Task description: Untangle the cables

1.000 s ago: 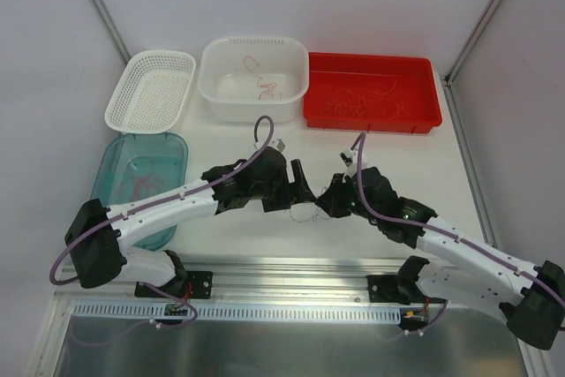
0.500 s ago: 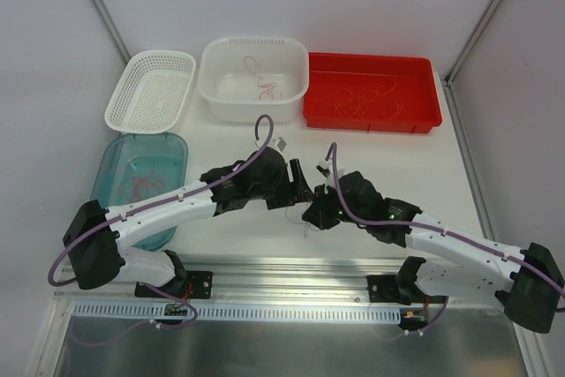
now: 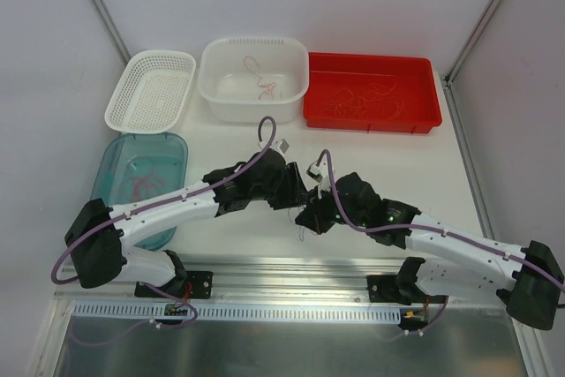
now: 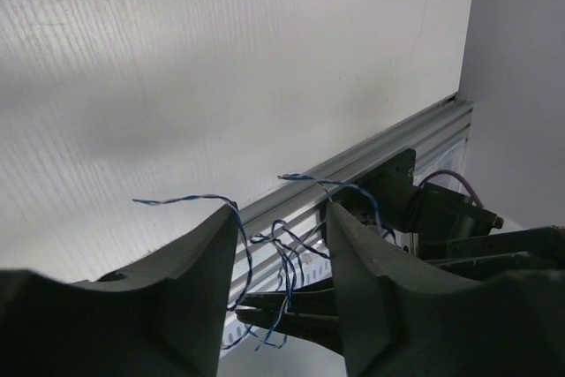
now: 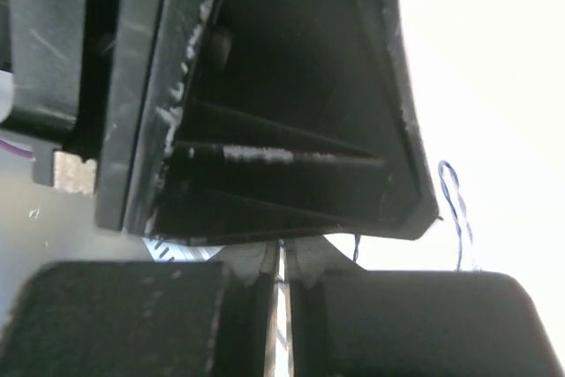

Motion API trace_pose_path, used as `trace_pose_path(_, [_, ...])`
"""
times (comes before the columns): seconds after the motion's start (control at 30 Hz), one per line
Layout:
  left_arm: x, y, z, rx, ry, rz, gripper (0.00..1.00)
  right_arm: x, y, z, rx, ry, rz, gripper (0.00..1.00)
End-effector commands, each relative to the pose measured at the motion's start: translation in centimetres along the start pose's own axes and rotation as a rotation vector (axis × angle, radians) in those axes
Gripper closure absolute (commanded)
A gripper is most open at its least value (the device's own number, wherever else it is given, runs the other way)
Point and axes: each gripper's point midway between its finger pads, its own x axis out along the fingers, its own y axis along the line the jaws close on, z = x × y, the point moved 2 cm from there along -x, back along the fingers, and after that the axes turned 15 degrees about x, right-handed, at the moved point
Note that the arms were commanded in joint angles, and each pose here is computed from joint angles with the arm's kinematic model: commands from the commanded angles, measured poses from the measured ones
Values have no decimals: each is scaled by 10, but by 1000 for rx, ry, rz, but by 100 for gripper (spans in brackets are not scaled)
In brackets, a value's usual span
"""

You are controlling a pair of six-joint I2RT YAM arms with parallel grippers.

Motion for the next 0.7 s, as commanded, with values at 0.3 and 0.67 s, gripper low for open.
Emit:
trace_pose_path(0.3, [-7, -15, 6, 81, -32, -69, 100, -12, 19, 23, -65, -75, 51, 92])
trace_pose_path(0.67, [-23, 9, 44, 187, -183, 26, 100, -63, 18, 37, -103, -152, -25, 15])
